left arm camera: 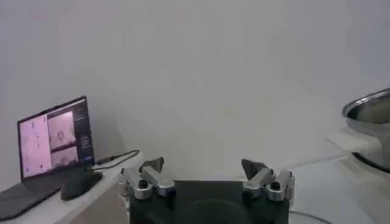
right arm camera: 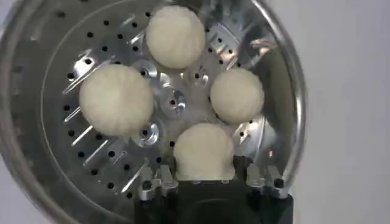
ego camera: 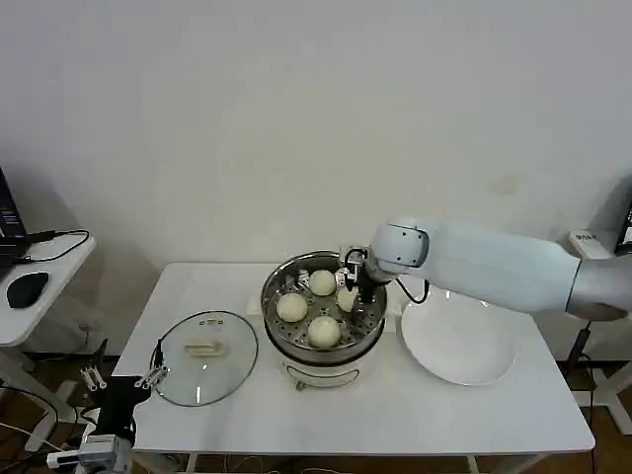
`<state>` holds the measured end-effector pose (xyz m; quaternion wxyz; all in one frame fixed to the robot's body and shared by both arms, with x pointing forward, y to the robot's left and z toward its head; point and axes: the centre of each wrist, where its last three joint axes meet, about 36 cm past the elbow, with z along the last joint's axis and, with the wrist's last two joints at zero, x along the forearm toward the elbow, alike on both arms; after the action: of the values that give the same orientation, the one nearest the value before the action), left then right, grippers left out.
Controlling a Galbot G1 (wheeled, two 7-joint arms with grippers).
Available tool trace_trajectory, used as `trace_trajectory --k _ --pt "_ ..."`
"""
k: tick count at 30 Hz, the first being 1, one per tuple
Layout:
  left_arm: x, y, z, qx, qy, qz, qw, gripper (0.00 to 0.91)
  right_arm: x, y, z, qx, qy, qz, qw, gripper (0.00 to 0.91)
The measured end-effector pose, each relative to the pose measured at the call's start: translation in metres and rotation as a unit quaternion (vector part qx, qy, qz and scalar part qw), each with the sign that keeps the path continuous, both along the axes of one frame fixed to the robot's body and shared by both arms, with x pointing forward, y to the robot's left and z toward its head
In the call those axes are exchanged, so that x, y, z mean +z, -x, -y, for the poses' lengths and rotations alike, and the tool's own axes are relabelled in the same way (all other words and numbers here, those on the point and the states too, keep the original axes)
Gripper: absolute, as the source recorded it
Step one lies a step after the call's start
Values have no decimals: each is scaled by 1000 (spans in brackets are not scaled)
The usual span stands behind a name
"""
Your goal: Take steamed baozi put them in steamer then cover it.
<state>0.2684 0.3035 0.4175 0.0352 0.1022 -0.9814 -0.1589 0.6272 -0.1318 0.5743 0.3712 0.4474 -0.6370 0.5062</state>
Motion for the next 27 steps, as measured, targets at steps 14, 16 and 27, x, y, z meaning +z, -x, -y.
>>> trace_trajectory --k 14,16,27 --pt "0 -2 -1 1 -1 0 1000 907 10 -1 3 -8 -11 10 1000 907" --pt "0 -2 -1 1 -1 0 1000 907 16 -1 3 -8 -14 15 1000 907" --pt "0 -5 -3 1 0 0 1000 907 70 15 11 -4 -57 53 997 907"
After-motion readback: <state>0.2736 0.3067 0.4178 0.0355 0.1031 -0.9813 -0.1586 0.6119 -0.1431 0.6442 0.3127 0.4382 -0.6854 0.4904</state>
